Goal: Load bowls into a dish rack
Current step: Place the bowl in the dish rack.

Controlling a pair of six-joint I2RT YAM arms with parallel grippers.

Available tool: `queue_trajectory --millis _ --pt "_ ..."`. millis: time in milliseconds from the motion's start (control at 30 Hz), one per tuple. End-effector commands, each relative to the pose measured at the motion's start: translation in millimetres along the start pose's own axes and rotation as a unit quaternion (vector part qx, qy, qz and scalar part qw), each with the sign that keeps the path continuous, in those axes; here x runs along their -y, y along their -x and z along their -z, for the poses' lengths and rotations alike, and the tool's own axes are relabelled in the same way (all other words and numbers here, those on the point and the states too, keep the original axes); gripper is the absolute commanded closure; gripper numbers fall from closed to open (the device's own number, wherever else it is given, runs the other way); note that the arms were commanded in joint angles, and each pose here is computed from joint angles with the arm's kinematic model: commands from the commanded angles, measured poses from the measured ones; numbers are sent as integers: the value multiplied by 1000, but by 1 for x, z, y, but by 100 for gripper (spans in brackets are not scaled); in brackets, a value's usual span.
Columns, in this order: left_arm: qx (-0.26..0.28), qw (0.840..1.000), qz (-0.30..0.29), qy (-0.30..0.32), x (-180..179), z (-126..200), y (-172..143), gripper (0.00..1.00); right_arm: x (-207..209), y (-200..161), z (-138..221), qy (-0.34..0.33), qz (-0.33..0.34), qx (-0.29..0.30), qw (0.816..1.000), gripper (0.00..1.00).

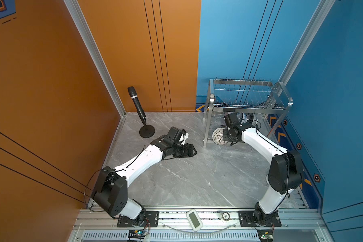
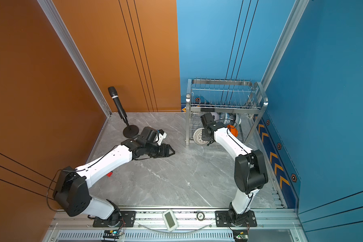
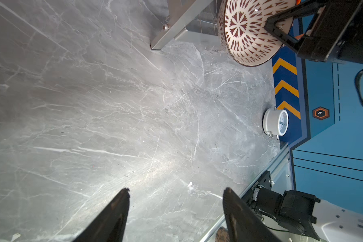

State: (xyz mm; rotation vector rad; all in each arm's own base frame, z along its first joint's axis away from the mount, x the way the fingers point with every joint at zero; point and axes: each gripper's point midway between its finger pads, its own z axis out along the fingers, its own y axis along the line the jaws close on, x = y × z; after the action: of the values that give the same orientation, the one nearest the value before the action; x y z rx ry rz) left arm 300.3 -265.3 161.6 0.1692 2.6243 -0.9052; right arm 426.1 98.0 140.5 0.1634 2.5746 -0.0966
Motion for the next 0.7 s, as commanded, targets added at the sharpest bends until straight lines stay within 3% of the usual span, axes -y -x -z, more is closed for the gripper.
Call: queue_trajectory --millis 0,400,667 --pt "-4 1000 9 17 -9 4 -4 28 5 12 -8 -15 6 13 1000 100" --pt "-4 1000 12 26 -13 4 -5 29 17 18 -14 -60 38 36 997 100" --pt "-6 999 15 29 -15 4 -6 29 27 28 -12 -127 86 53 987 100"
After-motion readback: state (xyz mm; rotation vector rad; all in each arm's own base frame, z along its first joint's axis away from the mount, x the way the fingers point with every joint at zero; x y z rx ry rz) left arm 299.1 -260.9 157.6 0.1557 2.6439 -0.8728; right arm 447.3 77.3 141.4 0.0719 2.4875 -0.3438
